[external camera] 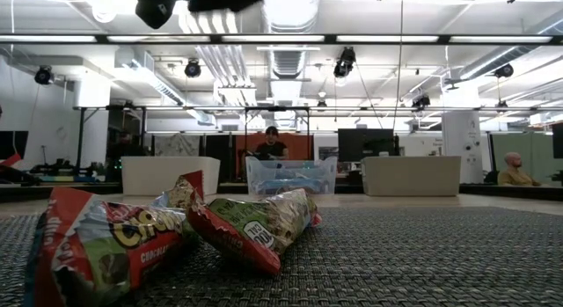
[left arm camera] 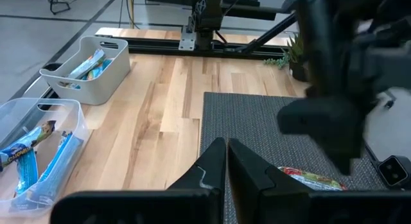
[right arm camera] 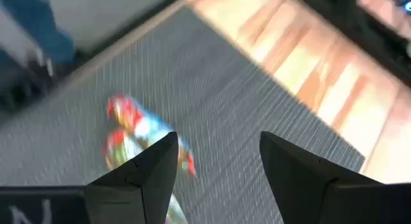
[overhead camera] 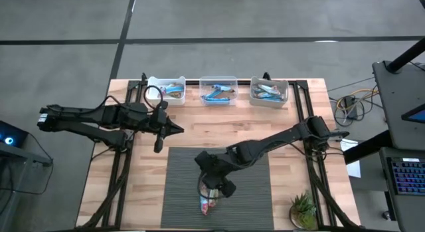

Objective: Pick and place Granola Bars by type
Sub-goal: Put the right red granola bar into the white bin

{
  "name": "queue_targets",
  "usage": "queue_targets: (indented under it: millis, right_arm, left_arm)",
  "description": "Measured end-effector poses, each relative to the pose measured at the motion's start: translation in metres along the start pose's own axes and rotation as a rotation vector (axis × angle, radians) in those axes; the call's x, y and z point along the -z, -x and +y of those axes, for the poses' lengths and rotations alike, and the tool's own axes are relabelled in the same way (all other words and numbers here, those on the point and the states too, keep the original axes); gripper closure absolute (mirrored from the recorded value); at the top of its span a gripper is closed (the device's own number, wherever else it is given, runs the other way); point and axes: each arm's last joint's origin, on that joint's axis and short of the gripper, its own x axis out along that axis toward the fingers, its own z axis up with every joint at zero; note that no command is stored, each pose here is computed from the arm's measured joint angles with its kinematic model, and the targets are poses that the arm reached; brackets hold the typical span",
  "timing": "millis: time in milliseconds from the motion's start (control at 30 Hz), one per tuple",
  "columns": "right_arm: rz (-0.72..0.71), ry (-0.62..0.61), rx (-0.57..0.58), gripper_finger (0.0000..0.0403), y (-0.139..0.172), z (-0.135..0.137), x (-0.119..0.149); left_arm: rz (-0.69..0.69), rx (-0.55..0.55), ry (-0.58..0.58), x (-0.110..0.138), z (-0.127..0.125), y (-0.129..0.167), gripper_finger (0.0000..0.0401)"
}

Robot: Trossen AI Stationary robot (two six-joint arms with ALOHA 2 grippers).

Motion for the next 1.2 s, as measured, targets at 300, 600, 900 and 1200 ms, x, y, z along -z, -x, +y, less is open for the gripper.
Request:
queue_targets:
  millis: [300,600,900,1200]
  right_arm:
    - [-0.192,-0.159,0.057,0.0192,0.044,-0.014,-0.054]
    - [-0.212,-0.218,0.055,0.0192,0.078,-0.017,-0.075]
    - [-0.236,-0.263,0.043,0.0192,0.088,-0.018,-0.081]
    - [-0.213,-0.28,0.016,0.0192,0.056,-0.019,-0.077]
  left_arm:
    - [0.0,0.0,-0.009,0.0,0.0,0.0,0.0401]
    - [-0.018,0.001,-0.008,-0.001,0.0,0.007,0.0401]
    - [-0.044,-0.002,-0.007,-0.002,0.0,0.016,0.0401]
    - [-0.045,-0.01,-0.004,-0.002,0.001,0.019,0.0401]
